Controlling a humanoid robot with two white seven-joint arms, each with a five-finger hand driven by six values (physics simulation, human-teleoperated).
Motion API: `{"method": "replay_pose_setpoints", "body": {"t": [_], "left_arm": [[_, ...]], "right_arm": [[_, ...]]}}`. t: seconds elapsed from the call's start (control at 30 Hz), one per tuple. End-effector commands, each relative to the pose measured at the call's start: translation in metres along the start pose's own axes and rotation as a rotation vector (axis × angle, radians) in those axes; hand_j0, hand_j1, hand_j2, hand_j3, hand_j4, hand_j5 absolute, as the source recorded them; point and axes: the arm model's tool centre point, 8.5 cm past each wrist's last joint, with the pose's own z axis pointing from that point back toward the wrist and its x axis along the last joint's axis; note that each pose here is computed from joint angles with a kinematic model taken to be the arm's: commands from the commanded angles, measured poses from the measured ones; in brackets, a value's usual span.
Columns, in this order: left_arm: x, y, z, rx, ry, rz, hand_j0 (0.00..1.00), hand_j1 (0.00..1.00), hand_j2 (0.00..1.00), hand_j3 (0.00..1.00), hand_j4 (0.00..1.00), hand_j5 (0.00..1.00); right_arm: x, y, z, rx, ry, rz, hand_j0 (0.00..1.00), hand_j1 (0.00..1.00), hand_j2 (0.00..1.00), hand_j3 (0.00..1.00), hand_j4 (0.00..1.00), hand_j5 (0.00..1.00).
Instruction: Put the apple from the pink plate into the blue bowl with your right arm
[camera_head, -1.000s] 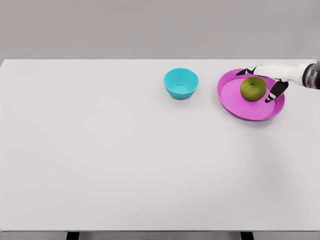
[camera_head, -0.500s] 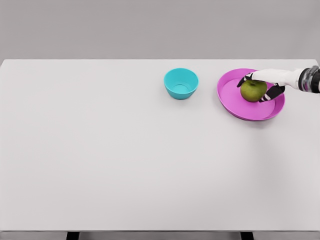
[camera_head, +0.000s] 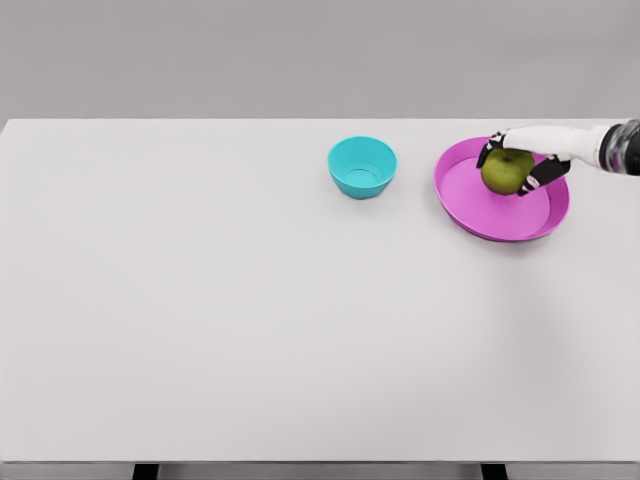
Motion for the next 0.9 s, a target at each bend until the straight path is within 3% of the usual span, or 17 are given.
{"method": "replay_pose_setpoints", "body": {"t": [0.0, 0.43, 0.67, 0.87], "left_arm": [[0.000, 0.000, 0.000, 0.000, 0.001, 0.000, 1.00, 1.00, 1.00, 1.00, 1.00, 1.00], [0.000, 0.000, 0.000, 0.000, 0.001, 0.000, 1.00, 1.00, 1.00, 1.00, 1.00, 1.00], [0.000, 0.000, 0.000, 0.000, 0.001, 0.000, 1.00, 1.00, 1.00, 1.00, 1.00, 1.00], [0.000, 0.000, 0.000, 0.000, 0.001, 0.000, 1.00, 1.00, 1.00, 1.00, 1.00, 1.00]], "right_arm": [[0.005, -0.008, 0.003, -0.023, -0.015, 0.010, 0.51, 0.51, 0.51, 0.51, 0.51, 0.51], [0.049, -0.050, -0.001, -0.102, -0.114, 0.111, 0.51, 0.51, 0.51, 0.51, 0.51, 0.51], [0.110, -0.068, -0.039, -0.132, -0.249, 0.154, 0.51, 0.51, 0.51, 0.51, 0.51, 0.51], [0.147, -0.070, -0.065, -0.123, -0.305, 0.186, 0.51, 0.51, 0.51, 0.51, 0.51, 0.51]]}}
